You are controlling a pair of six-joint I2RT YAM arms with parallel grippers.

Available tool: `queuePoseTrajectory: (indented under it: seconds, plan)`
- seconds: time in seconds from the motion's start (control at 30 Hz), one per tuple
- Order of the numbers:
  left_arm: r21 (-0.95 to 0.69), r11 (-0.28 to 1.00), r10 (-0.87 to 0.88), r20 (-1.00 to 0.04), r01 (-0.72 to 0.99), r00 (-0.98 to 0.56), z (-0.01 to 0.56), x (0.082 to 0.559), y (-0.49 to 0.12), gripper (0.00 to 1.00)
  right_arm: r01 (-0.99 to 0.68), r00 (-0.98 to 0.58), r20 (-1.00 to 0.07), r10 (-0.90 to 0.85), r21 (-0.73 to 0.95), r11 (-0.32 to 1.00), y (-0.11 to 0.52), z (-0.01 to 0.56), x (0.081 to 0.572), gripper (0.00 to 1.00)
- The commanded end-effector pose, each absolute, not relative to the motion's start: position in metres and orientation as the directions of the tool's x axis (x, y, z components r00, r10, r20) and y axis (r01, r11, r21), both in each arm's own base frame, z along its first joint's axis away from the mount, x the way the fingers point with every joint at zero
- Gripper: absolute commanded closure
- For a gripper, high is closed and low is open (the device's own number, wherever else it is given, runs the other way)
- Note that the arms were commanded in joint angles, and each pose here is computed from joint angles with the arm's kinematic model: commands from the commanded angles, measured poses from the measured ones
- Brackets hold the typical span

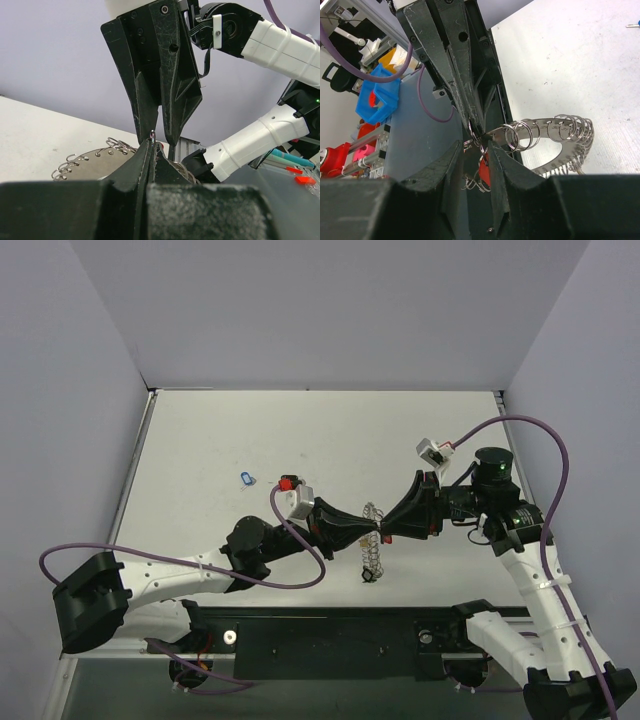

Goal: Put the keys on the keyring

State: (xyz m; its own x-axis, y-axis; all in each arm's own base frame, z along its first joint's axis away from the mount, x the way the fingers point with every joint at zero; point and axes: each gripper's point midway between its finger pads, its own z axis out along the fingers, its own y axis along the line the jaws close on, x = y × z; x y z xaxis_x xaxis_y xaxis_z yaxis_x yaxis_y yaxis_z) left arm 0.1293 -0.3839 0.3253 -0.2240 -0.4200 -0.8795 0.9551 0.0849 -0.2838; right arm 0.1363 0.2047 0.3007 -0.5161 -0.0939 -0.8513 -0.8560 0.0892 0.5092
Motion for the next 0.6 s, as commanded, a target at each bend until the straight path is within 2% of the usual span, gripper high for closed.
queuePoseTrajectory:
  seconds: [0.0, 0.57]
  plan:
    - [-0.245, 0.049, -0.53, -0.828, 0.968, -0.182, 0.3698, 0.1268, -0.3781, 1.0, -0.886, -0.464, -0.881, -0.092, 0.461, 0.044, 0.206, 0.3138, 0.1326, 0.77]
    - [-0.253, 0.034, -0.547, -0.815, 0.967, -0.194, 0.3742, 0.1263, -0.3788, 1.0, -0.897, -0.442, -0.892, -0.098, 0.44, 0.043, 0.2073, 0.3086, 0.1348, 0.74]
